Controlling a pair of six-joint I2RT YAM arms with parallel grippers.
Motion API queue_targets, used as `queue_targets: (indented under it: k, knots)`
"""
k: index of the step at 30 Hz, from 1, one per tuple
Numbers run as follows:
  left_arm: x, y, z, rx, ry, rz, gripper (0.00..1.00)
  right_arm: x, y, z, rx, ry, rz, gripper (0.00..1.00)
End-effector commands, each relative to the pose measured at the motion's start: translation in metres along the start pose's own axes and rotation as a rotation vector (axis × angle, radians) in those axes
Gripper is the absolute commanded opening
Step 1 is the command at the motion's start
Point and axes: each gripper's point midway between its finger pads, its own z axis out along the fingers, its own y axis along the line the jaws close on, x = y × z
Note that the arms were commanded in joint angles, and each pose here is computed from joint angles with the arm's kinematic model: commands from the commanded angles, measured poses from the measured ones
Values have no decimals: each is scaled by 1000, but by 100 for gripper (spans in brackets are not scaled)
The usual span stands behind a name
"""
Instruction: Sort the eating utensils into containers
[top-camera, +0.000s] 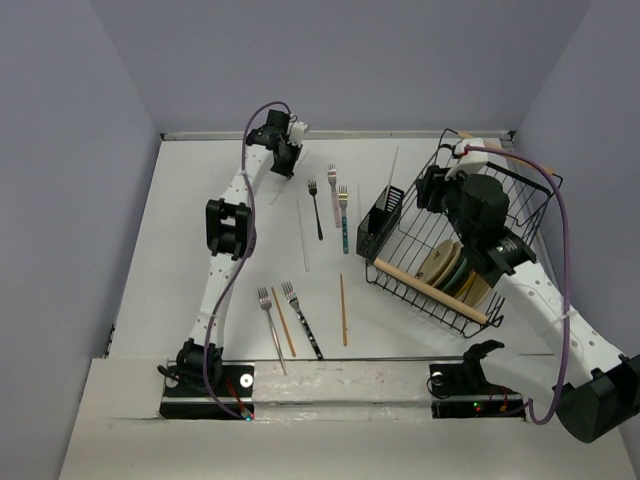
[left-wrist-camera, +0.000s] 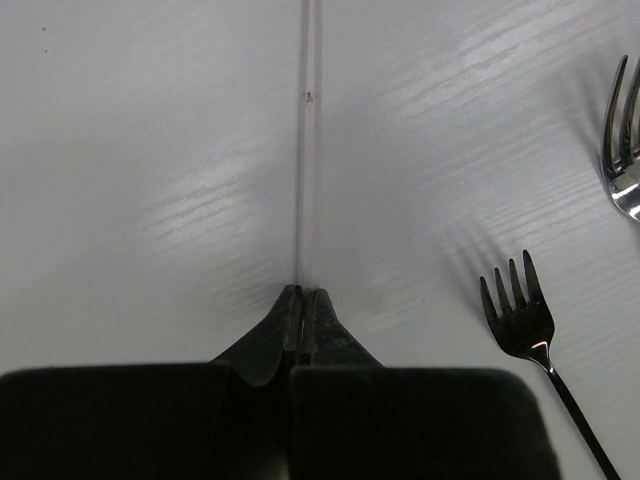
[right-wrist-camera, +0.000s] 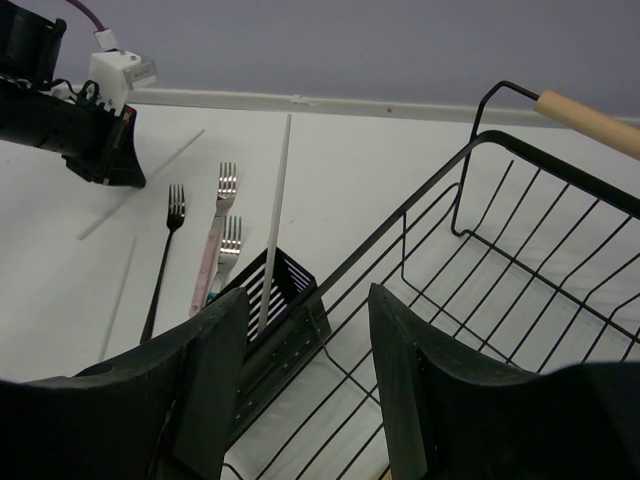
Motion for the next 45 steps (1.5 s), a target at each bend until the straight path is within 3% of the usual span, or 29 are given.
queue_targets:
  k: [1,7,10,13,16,17,20,26,28,29,33,45]
  knots:
    - [1,4,-30,65,15,-56,0,-21,-1,-11,-12,-52,13,57]
    - [-60,4,-112,114,-175,-39,0,-36,9,-23,-74,-69,22,57]
    - [-85,-1,-172,122,-267,-9,0,-49,21,-29,-138,-85,32,57]
    - [-92,-6,-207,117,-304,15,0,-60,39,-34,-235,-91,39,56]
    - [-102,-17,-267,116,-377,46,0,-76,62,-30,-344,-80,48,54]
    - [-101,-17,-266,116,-375,47,0,-69,66,-27,-362,-55,52,54]
    - [-110,-29,-334,107,-474,74,0,-91,87,-26,-445,-67,88,52]
    - [-107,-72,-439,135,-643,155,0,-136,144,-42,-634,-139,131,65]
    - [-102,-85,-453,153,-659,170,0,-155,170,-53,-738,-181,172,73]
    - [-97,-93,-466,166,-677,181,0,-166,187,-61,-819,-205,208,83]
    - [-85,-112,-492,199,-715,215,0,-189,219,-71,-955,-278,267,91]
    - [-51,-151,-512,268,-770,272,0,-216,260,-48,-1008,-362,423,85]
